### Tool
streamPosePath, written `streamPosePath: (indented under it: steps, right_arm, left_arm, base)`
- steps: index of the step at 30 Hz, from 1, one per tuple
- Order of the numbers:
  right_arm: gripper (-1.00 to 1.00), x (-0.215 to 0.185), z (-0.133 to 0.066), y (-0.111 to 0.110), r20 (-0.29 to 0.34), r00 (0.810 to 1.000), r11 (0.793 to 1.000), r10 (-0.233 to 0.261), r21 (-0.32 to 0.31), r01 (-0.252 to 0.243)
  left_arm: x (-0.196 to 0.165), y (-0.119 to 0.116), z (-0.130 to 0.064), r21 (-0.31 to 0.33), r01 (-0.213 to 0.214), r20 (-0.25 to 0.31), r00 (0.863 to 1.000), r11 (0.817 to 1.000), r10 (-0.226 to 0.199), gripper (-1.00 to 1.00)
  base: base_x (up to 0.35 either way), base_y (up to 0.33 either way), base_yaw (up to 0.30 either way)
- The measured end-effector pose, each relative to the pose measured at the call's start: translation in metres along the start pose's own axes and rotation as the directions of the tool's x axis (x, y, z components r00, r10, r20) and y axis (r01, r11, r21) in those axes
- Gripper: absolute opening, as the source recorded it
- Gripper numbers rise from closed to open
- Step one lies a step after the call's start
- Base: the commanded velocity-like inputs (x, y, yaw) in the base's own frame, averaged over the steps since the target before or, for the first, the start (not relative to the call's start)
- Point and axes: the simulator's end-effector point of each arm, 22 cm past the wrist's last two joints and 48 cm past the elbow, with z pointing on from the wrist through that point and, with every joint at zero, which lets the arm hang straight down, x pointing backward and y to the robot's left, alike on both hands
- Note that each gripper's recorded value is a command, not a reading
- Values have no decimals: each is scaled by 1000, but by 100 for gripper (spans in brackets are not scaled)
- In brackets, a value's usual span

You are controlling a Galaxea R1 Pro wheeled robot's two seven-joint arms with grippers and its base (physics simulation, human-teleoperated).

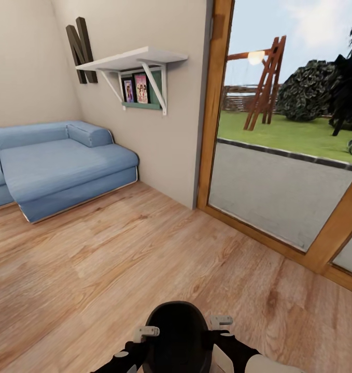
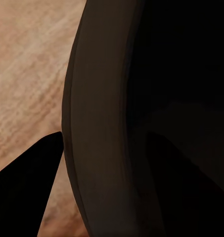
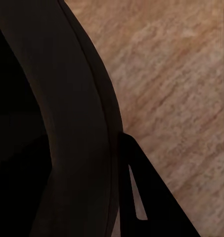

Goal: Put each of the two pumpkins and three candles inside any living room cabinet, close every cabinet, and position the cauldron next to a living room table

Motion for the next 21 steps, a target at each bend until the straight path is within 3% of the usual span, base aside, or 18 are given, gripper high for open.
streamPosePath:
  steps: [21]
  right_arm:
    - [-100,-32,-37,2,1,1000,1000,0,-1,0]
  left_arm:
    - [-35,-7,-34,1,1,1,1000,1000,-1,-100]
  base:
    - [0,0,0]
